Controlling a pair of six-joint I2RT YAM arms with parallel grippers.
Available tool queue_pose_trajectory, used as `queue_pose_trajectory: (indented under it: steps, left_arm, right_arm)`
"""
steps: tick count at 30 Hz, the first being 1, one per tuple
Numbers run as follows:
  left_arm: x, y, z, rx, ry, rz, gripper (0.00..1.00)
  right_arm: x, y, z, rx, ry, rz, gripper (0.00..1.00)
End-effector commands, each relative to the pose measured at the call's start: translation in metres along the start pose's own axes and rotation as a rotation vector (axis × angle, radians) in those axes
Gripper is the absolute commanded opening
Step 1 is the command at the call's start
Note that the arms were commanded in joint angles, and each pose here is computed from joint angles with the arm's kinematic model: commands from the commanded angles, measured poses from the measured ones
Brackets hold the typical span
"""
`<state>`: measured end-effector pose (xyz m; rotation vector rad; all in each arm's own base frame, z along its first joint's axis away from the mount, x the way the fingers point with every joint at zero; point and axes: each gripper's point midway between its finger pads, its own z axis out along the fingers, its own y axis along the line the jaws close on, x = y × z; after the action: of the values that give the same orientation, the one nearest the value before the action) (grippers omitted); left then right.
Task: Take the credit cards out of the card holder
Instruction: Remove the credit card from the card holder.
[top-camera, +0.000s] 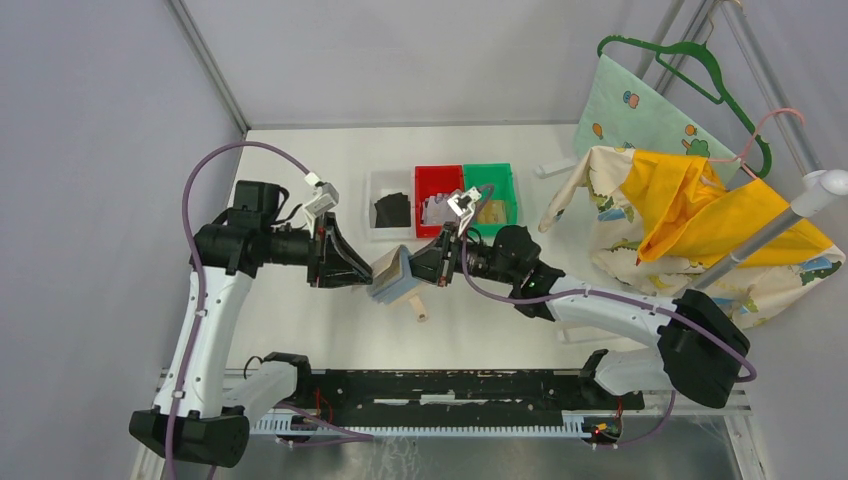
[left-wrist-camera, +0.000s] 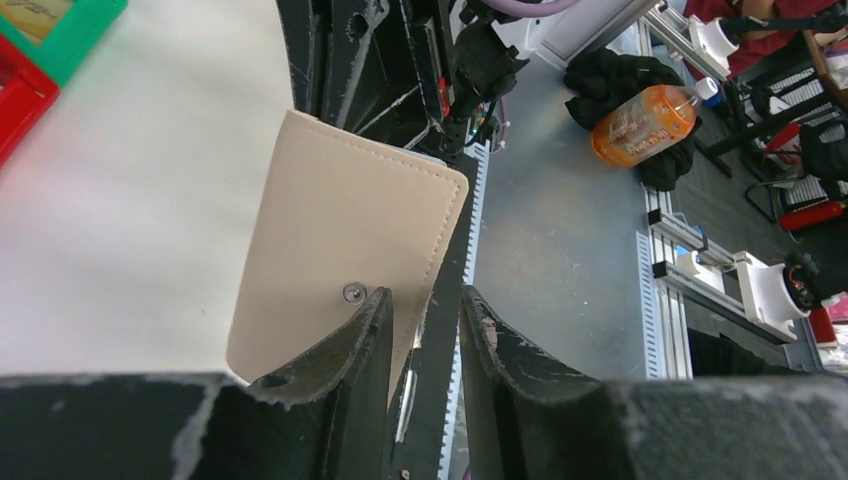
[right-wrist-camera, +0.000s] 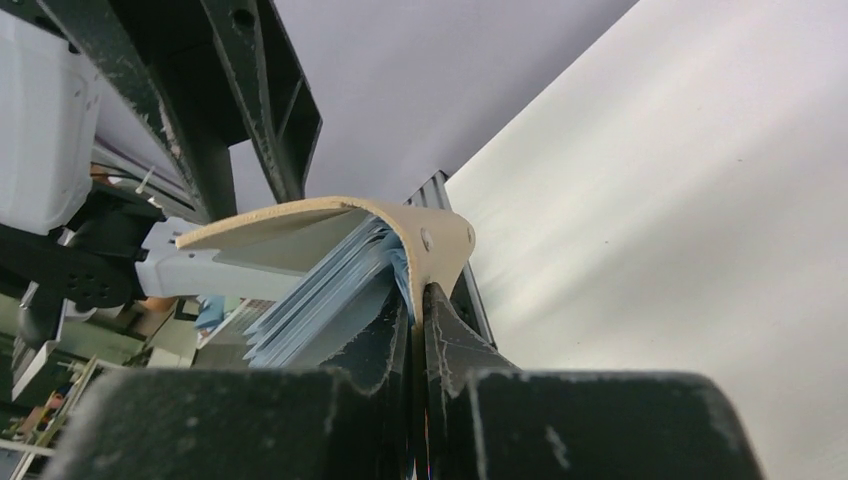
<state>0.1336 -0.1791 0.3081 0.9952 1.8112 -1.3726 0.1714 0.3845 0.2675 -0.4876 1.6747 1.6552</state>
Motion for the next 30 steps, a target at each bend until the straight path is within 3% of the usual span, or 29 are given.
queue_pose_trajectory:
  steps: [1,6,9,12,18,25,30]
  left_arm:
    - [0.000,-0.008,-0.002,0.024,0.001,0.109,0.39]
    - [-0.003,0.006,-0.004,-0.102,-0.031,0.173,0.53]
    - [-0.005,0.012,-0.006,-0.162,-0.048,0.223,0.74]
    - [-0.002,0.028,-0.011,-0.249,-0.031,0.266,0.87]
    - [-0.011,0.054,-0.021,-0.421,-0.066,0.334,0.85]
    - [-0.017,0.048,-0.021,-0.402,-0.076,0.365,0.73]
    - [-0.012,0.033,-0.015,-0.320,-0.077,0.350,0.78]
  right_arm:
    - [-0.036,0.025,0.007,-0.001,-0.083,-0.069,0.00]
    - [-0.043,0.028,0.015,0.072,-0.079,-0.088,0.00]
    - [-0.047,0.030,0.020,0.103,-0.086,-0.091,0.00]
    - [-0.049,0.036,0.025,0.111,-0.096,-0.076,0.00]
    - [-0.047,0.044,0.031,0.091,-0.093,-0.069,0.00]
    - [-0.047,0.048,0.026,0.063,-0.107,-0.078,0.00]
    - [-0.047,0.048,0.025,0.067,-0.111,-0.073,0.00]
